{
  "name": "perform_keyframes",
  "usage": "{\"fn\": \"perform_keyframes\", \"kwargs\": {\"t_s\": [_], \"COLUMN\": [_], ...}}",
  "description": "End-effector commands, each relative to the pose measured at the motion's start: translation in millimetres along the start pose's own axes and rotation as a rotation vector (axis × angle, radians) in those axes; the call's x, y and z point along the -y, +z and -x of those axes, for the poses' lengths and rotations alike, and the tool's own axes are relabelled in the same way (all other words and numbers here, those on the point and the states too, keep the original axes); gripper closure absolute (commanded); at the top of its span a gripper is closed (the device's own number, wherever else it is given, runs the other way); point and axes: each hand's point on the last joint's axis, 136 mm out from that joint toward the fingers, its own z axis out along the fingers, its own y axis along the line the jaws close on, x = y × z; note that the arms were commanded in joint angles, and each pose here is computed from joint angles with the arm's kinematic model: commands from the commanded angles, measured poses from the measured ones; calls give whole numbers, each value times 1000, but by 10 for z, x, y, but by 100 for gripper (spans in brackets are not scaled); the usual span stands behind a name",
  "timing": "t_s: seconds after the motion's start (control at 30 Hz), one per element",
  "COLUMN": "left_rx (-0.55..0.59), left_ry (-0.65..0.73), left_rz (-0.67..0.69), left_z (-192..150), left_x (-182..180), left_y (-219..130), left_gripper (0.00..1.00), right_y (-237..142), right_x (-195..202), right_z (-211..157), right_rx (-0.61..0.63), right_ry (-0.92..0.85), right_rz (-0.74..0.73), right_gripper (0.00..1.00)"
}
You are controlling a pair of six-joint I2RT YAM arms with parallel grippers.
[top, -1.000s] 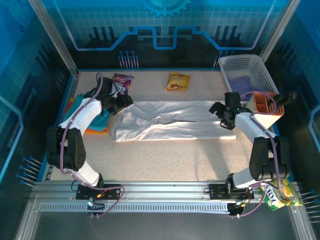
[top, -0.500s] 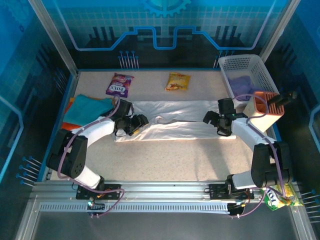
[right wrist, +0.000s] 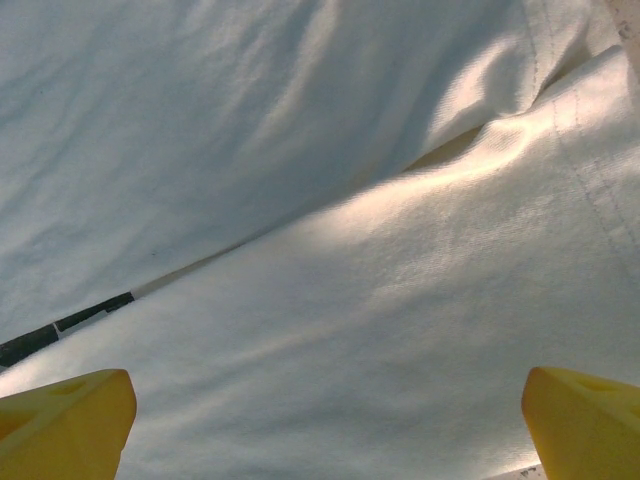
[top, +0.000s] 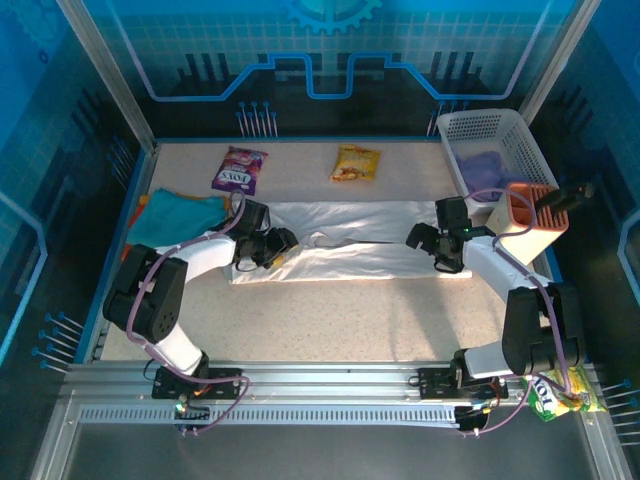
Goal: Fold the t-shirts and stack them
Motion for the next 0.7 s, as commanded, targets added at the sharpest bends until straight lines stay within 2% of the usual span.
{"fn": "perform_keyframes", "kwargs": {"t_s": [0.0, 0.3, 0.43, 0.5, 0.67], "left_rx": [21, 46, 42, 54, 89], "left_ry": [6, 16, 26, 40, 65], "left_rz": [19, 1, -5, 1, 8], "left_z": [42, 189, 241, 286, 466], "left_x": [7, 131, 208, 258, 411], "left_y": [-2, 90, 117, 91, 145], "left_gripper": [47, 69, 88, 90, 85], "right_y": [-4, 4, -6, -14, 8], "right_x": [12, 46, 62, 70, 73], "right_z": [-32, -9, 9, 10, 11], "right_rx": [-6, -9, -6, -5, -7], "right_ry": [-11, -9, -3, -3, 7], "right_rz": [-4, -11, -8, -8, 2], "right_gripper": [0, 0, 0, 1, 1]}}
